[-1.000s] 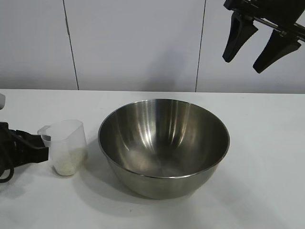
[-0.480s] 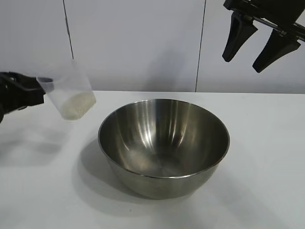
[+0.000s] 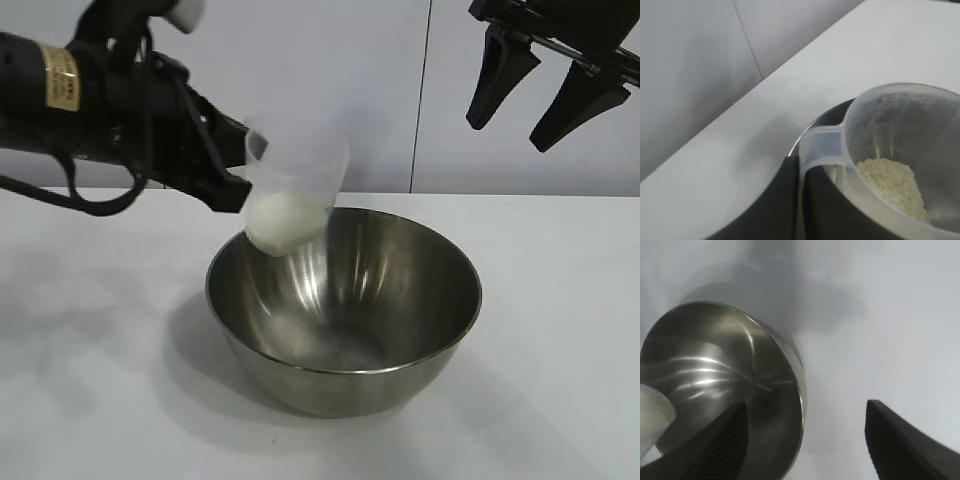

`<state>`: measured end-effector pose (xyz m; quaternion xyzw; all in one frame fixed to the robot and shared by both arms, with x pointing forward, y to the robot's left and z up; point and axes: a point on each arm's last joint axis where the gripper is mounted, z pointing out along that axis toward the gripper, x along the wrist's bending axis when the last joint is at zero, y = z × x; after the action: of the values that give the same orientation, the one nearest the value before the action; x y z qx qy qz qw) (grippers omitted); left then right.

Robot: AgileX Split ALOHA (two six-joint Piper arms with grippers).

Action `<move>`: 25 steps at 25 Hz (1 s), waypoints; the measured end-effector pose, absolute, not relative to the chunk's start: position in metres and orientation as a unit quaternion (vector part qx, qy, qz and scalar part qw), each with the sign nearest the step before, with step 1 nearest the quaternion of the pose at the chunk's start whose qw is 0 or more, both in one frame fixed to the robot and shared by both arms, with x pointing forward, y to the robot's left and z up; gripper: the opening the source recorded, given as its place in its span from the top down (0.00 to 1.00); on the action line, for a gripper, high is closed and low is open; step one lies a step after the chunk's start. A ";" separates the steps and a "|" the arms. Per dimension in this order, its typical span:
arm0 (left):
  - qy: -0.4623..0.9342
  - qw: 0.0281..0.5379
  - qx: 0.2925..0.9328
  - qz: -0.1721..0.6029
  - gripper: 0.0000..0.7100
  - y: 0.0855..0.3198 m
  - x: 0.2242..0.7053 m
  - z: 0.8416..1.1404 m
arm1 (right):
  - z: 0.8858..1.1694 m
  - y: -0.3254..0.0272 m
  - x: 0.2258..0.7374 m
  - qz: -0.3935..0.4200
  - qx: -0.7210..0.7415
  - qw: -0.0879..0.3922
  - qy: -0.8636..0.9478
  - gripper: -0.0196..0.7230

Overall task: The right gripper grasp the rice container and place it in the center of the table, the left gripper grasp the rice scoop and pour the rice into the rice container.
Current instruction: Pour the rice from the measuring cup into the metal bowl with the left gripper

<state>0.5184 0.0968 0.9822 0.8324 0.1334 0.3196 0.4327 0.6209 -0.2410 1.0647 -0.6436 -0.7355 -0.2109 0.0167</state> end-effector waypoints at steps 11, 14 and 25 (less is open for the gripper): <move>-0.158 0.241 0.800 0.526 0.99 0.067 0.504 0.991 | 1.065 -0.241 0.621 -0.212 -0.644 0.016 -0.735 0.35; -0.223 0.163 0.758 0.591 0.99 0.059 0.498 0.999 | 1.065 -0.241 0.622 -0.213 -0.644 0.014 -0.735 0.35; -0.424 -0.028 0.629 0.651 0.99 0.052 0.493 1.007 | 1.065 -0.241 0.622 -0.214 -0.644 0.013 -0.735 0.35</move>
<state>0.4929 0.0515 1.0074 0.6291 -0.4236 0.6511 -0.0276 0.6216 -0.2410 1.0649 -0.6438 -0.7346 -0.2136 0.0134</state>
